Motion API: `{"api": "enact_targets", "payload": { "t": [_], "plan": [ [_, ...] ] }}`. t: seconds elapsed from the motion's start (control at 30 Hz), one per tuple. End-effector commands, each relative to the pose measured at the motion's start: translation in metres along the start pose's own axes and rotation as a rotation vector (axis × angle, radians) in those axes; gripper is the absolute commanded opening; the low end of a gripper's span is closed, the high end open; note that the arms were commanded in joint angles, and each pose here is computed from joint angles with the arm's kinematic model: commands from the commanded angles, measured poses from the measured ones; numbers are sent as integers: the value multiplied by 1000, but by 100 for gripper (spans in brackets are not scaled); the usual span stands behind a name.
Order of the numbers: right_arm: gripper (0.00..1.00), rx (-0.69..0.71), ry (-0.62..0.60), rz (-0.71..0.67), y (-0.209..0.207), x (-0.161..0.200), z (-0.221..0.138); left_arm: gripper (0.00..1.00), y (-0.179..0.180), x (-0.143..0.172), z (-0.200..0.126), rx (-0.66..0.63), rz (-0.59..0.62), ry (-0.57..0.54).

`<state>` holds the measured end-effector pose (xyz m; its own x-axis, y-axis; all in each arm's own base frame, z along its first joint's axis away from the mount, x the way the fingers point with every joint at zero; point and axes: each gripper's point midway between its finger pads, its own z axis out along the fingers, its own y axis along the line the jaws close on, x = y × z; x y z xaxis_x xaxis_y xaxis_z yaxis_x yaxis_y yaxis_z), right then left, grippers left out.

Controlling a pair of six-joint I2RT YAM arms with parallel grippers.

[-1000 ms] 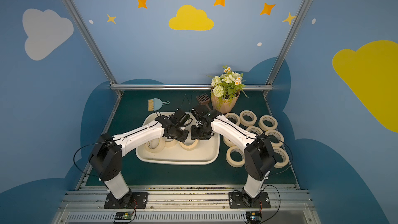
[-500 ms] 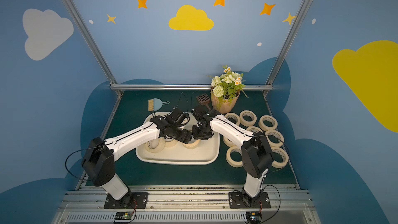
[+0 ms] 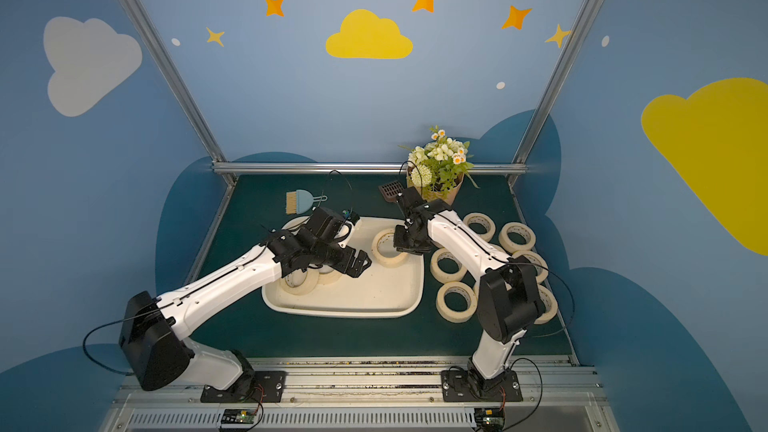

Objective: Take out the art tape in the storage box
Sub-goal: Pick up the art tape from the storage box, then move the storage box to the center of the board.

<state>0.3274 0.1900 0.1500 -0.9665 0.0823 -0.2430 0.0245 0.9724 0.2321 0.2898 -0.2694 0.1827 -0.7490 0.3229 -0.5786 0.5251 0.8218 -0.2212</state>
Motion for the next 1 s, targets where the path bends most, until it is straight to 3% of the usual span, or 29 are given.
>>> {"api": "enact_targets", "payload": {
  "t": [0.0, 0.23, 0.43, 0.57, 0.7, 0.97],
  "plan": [
    [0, 65, -72, 30, -44, 4, -49, 100, 24, 11, 2, -76, -9, 29],
    [0, 225, -201, 195, -141, 10, -77, 99, 71, 32, 12, -178, -87, 99],
    [0, 247, -113, 298, -181, 13, -46, 97, 94, 50, 15, -237, -134, 171],
    [0, 174, -1, 214, -159, 7, -11, 97, 97, 56, 18, -243, -140, 192],
    [0, 190, 21, 111, -130, 2, 15, 96, 97, 58, 20, -244, -144, 203],
    [0, 78, 74, -8, -53, 21, 42, 96, 100, 50, 19, -257, -121, 207]
  ]
}}
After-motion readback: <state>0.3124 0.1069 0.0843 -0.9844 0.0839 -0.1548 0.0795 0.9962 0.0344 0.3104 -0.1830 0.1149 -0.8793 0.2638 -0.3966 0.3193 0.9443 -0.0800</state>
